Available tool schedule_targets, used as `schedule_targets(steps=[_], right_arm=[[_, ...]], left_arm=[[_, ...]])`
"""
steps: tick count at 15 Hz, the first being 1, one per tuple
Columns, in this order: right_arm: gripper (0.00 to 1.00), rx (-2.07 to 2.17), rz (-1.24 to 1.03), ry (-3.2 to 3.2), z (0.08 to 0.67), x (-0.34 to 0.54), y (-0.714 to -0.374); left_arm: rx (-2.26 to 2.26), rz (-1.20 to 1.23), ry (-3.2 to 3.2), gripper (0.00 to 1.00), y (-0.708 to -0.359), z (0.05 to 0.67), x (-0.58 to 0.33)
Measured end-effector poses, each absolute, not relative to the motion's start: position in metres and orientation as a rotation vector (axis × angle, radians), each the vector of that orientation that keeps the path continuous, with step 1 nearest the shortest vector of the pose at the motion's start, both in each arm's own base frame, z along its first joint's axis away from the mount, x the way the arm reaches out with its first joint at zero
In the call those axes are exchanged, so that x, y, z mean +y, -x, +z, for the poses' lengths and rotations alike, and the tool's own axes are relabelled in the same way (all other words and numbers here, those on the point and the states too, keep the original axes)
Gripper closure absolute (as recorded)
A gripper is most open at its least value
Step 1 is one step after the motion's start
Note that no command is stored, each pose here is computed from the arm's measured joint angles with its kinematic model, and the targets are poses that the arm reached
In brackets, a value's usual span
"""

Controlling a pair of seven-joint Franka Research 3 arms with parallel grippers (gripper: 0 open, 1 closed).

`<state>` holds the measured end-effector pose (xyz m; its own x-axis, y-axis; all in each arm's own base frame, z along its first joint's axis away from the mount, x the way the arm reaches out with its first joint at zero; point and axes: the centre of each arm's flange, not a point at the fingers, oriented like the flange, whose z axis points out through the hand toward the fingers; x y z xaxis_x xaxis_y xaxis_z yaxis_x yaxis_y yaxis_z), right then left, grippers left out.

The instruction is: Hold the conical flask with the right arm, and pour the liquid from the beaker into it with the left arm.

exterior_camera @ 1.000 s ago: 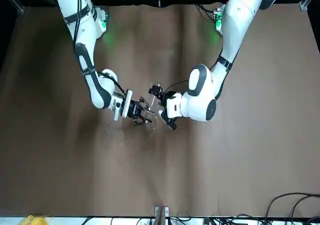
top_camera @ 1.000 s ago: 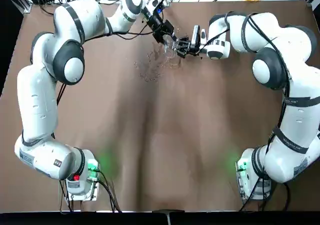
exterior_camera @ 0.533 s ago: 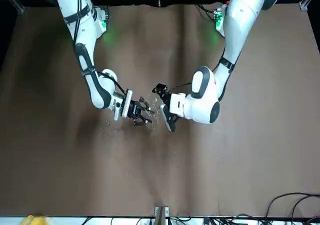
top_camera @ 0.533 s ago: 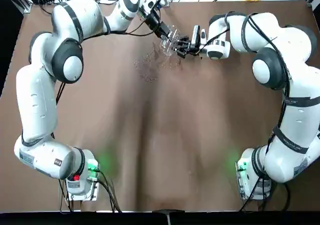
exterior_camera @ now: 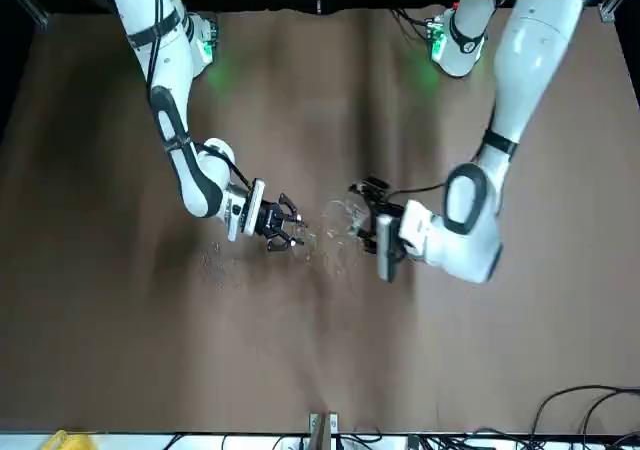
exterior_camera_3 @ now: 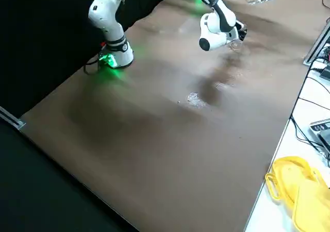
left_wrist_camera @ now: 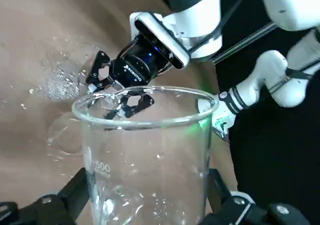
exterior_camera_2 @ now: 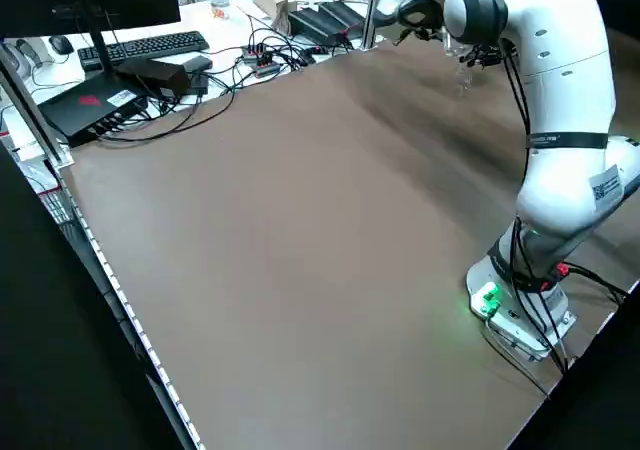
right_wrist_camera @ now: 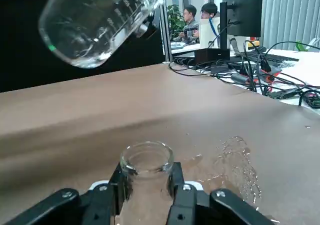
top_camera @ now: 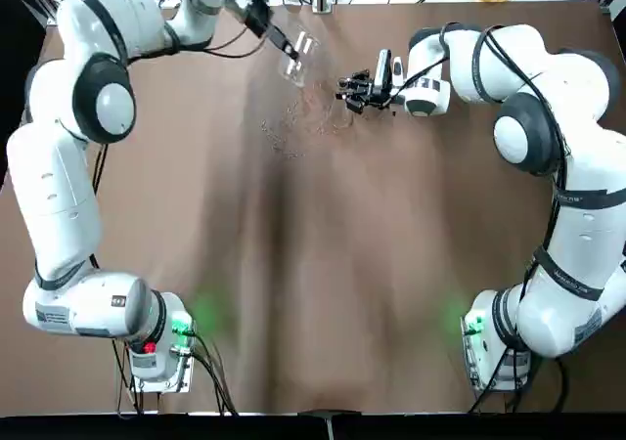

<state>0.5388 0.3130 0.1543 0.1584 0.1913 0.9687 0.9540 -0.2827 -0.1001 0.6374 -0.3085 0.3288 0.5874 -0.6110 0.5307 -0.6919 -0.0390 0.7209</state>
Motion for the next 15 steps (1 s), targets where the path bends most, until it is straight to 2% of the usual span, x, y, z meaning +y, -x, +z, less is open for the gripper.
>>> schedule_targets(steps=[4,8,15], right_arm=[[0.61,-1.118,-1.198,1.634,0.154,0.312,-0.539],[0.61,-1.089,-1.229,1.669,0.155,0.286,-0.554],[0.61,-1.121,-1.309,1.730,0.158,0.206,-0.586]], left_arm=[[-1.167,0.234,-1.607,0.02,-0.659,0.311,-0.224],[-1.233,0.414,-1.517,0.02,-0.673,0.273,-0.132],[-1.374,0.733,-1.358,0.02,-0.670,0.186,-0.022]])
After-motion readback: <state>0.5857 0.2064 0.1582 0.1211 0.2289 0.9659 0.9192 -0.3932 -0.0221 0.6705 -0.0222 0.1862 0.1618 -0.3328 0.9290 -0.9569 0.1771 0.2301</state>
